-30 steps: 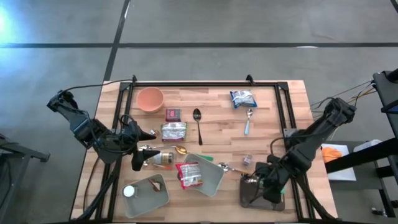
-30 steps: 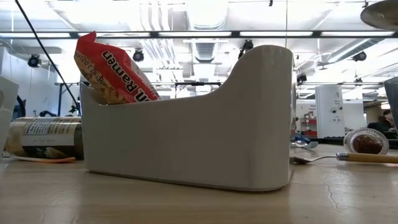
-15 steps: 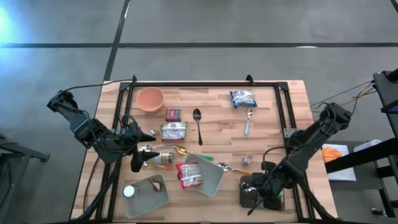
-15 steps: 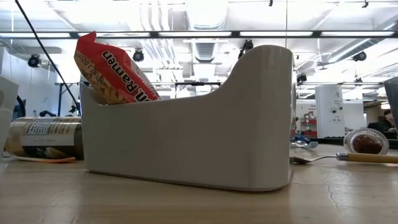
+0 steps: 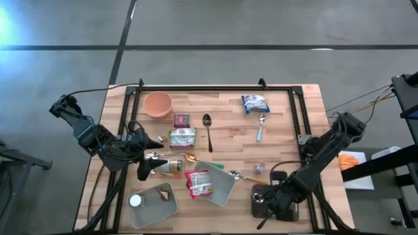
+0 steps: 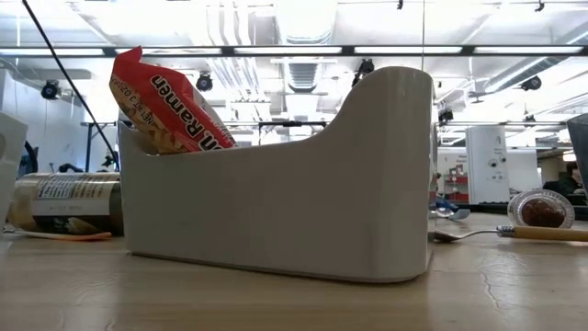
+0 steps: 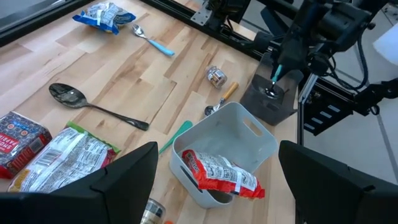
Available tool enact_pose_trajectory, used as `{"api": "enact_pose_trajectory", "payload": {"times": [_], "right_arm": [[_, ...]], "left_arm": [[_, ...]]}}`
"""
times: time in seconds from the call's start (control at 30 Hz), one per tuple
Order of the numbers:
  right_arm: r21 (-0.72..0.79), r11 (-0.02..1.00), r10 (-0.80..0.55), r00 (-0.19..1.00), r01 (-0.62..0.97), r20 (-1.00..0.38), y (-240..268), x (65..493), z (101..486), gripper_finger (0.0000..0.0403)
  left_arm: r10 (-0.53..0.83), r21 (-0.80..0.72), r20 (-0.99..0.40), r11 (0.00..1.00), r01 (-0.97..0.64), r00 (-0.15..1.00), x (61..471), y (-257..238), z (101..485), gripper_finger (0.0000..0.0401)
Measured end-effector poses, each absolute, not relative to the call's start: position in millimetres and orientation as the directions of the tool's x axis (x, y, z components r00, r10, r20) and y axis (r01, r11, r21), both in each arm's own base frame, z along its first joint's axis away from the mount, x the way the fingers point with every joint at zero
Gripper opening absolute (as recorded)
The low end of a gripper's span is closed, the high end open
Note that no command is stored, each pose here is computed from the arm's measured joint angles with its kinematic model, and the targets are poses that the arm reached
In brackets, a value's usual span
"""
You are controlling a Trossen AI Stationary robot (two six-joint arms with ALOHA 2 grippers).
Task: Pick & Place Food Item
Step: Put the left light blue spoon into the black bin
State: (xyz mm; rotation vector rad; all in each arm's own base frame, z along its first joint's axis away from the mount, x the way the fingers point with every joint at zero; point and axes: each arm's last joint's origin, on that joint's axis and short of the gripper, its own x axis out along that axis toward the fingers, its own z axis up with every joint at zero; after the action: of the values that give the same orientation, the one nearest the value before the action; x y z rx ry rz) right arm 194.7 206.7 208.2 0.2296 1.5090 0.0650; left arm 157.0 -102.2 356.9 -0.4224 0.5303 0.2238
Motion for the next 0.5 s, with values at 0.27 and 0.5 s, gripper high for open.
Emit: {"api": "enact_pose_trajectory", "payload": {"times": [0.27,0.5], "right_arm": [[0.135,0.983,0.133,0.023,0.122,-0.991,208.2,197.3,190.6,0.0035],[0.086,0.979,0.090,-0.014,0.186,-0.996,206.2,195.7,175.3,0.0035]], "left_arm": [[0.100,-0.330,-0.533,0.890,-0.315,0.840,157.1,-101.9,356.8,0.0340],[0.102,-0.325,-0.537,0.891,-0.317,0.837,156.9,-101.6,356.1,0.0340]]}}
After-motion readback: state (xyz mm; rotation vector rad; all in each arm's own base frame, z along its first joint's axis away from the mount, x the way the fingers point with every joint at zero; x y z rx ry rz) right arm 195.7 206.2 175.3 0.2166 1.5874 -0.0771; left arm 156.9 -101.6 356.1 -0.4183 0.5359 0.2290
